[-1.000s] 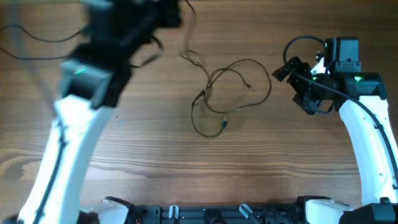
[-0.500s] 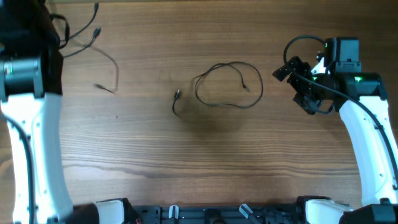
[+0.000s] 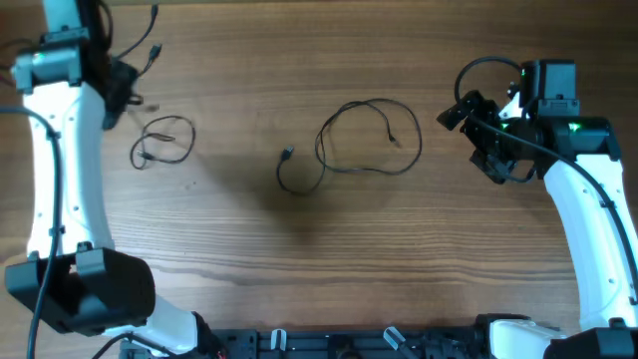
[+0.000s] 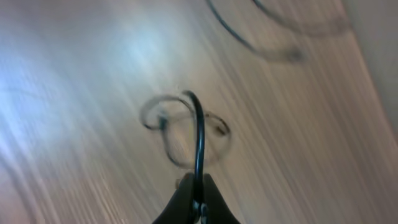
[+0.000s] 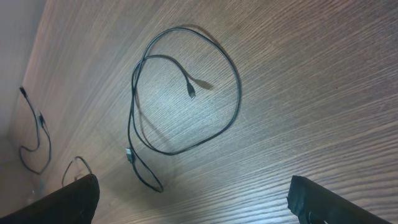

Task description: Untangle cables

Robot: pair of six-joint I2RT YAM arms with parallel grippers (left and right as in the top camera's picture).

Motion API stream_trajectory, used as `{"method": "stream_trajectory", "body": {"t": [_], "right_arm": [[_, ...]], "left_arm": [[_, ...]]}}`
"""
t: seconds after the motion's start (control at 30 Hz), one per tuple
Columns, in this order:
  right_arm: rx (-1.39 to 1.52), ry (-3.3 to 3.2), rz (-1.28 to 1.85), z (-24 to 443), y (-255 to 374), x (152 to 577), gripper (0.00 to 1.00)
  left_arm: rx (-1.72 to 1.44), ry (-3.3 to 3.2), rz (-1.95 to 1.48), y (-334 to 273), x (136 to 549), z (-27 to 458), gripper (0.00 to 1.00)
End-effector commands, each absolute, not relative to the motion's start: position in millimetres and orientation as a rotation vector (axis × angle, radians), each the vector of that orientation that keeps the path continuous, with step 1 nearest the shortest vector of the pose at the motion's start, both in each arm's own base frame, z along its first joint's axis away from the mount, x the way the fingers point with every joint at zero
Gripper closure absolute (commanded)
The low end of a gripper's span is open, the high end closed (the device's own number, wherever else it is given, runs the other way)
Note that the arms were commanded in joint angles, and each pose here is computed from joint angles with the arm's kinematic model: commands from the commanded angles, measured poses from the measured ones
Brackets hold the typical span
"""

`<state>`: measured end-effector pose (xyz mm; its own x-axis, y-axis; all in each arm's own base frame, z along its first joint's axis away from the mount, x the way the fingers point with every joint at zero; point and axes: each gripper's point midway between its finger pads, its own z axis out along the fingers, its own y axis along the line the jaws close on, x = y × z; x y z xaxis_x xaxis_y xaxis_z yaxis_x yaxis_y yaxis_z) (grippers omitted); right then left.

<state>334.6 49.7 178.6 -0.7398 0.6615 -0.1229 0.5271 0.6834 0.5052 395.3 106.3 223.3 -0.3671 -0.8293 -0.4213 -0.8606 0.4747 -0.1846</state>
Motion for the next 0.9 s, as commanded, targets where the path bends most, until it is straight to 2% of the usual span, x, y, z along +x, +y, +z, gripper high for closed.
{"method": "stream_trajectory", "body": {"t": [0.0, 0.03, 0.07, 0.1, 0.13, 0.23, 0.33, 0.4, 0.53, 0.63, 0.73, 0.87], "right_arm": [[0.946, 2.580, 0.635, 184, 47, 335, 0.00], [0.945, 2.580, 0.635, 184, 47, 335, 0.00], [0.945, 2.579, 0.634, 184, 47, 335, 0.00], [0.944, 2.578, 0.635, 184, 47, 336, 0.00], [0.943, 2.576, 0.636, 185, 47, 336, 0.00], [0.944, 2.575, 0.636, 185, 47, 336, 0.00], [0.940, 2.571, 0.637, 185, 47, 337, 0.00], [0.936, 2.562, 0.640, 186, 47, 339, 0.00], [0.934, 2.561, 0.641, 187, 47, 340, 0.00], [0.934, 2.561, 0.641, 187, 47, 340, 0.00], [0.933, 2.560, 0.641, 187, 47, 340, 0.00], [0.933, 2.560, 0.641, 187, 47, 340, 0.00]], "left_arm": [[-1.079, 2.507, -0.088, 30, 407, 217, 0.96], [-1.054, 2.522, -0.044, 24, 404, 216, 0.86], [-1.028, 2.542, 0.003, 19, 400, 215, 0.40], [-1.010, 2.558, 0.034, 15, 396, 214, 0.23], [-0.992, 2.556, 0.087, 17, 394, 214, 0.03], [-1.060, 2.501, 0.243, 52, 391, 209, 0.00], [-1.379, 2.427, 0.292, 97, 368, 178, 0.00], [-1.590, 2.369, 0.261, 122, 352, 151, 0.00], [-1.798, 2.284, 0.117, 159, 336, 100, 0.00], [-1.716, 2.353, 0.037, 161, 332, 69, 0.07], [-1.511, 2.466, -0.131, 141, 340, 39, 0.06], [-1.322, 2.529, -0.297, 119, 346, 23, 0.06]]}}
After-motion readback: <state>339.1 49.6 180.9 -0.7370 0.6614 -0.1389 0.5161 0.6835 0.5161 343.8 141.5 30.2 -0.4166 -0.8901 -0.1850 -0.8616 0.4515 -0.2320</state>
